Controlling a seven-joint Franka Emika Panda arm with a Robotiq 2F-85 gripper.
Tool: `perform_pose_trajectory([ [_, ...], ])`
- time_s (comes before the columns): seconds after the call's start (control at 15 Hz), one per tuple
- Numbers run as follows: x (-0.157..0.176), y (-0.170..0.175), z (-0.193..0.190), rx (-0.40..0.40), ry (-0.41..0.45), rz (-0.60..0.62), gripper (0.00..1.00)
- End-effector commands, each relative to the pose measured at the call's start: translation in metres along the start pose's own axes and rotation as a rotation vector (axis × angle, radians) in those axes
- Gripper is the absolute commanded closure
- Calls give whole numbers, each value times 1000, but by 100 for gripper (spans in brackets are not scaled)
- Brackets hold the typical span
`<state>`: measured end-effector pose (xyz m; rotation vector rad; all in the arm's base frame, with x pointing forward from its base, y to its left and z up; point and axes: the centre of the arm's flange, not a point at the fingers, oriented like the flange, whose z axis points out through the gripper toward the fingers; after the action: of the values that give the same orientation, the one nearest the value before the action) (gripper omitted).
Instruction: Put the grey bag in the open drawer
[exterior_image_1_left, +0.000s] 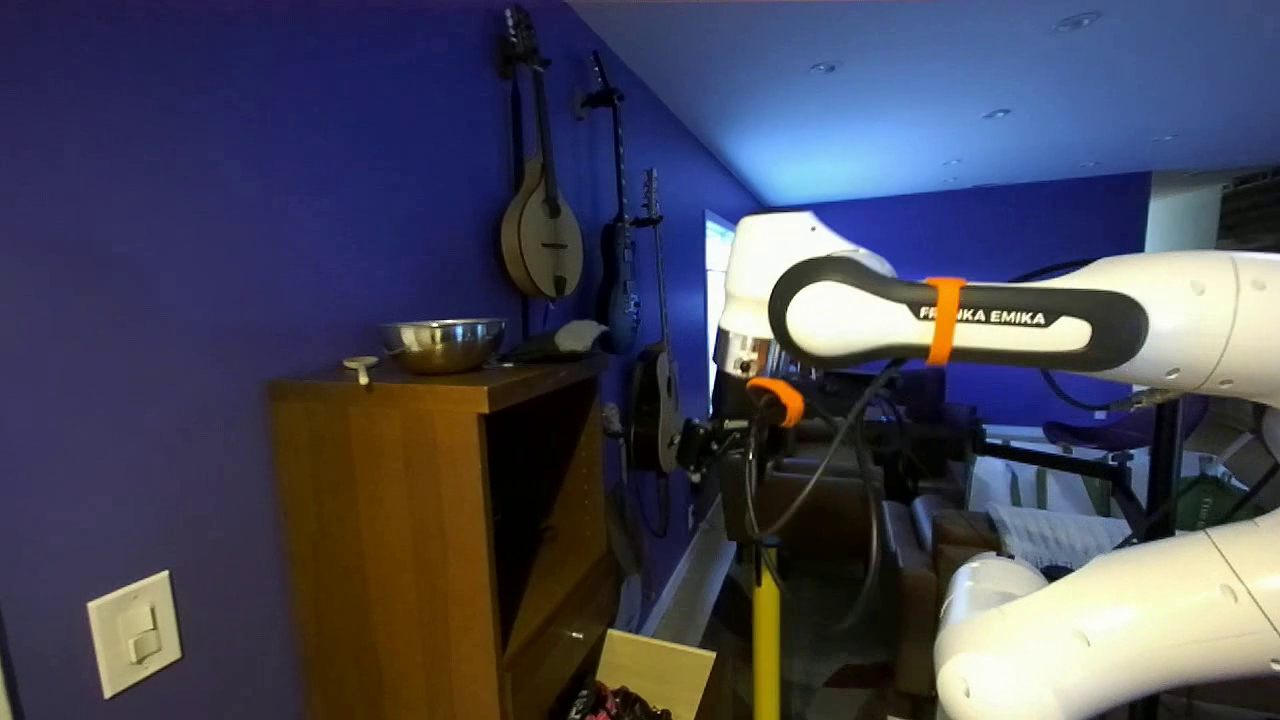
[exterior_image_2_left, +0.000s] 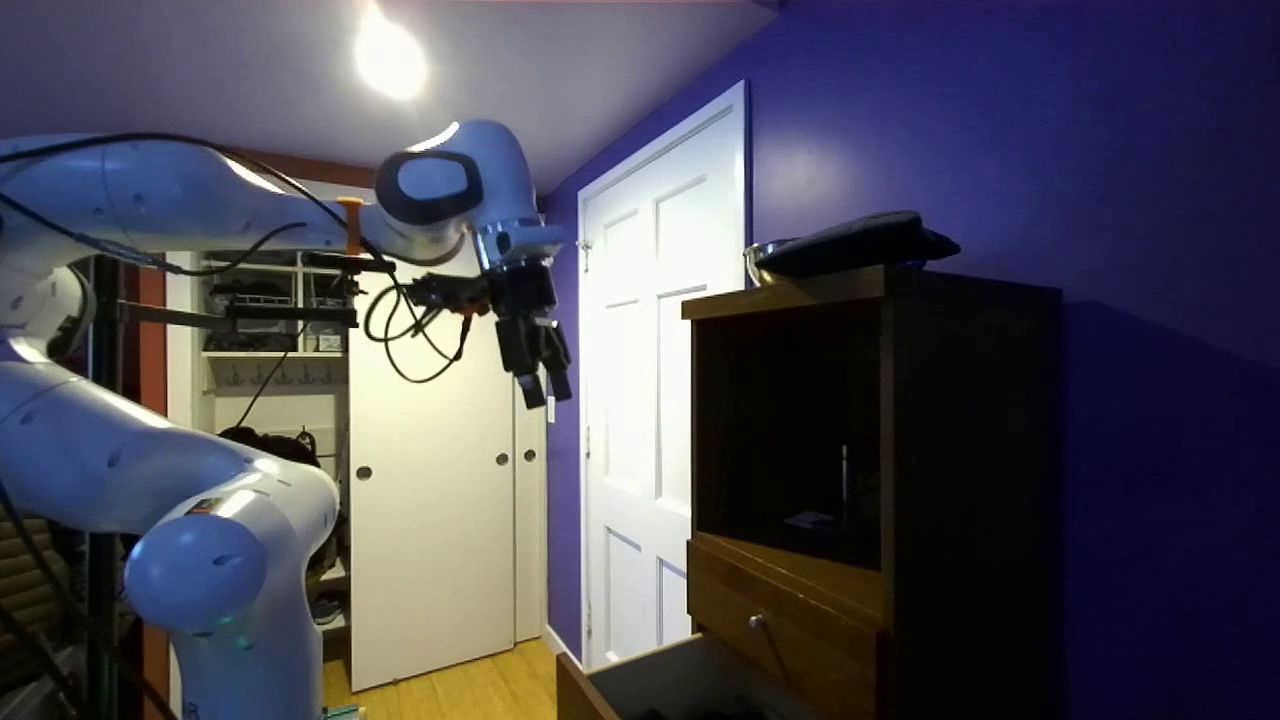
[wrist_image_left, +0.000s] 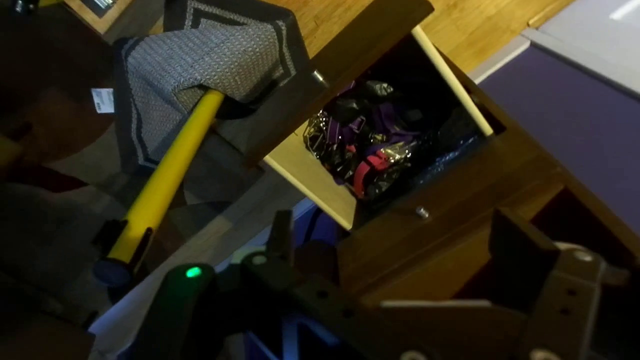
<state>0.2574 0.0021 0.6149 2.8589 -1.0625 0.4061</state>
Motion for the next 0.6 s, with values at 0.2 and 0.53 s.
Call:
perform_pose_trajectory([
  [0.2, 5, 37, -79, 71, 74, 155, 0],
  [0.53, 22, 9, -102, 196, 106, 265, 0],
])
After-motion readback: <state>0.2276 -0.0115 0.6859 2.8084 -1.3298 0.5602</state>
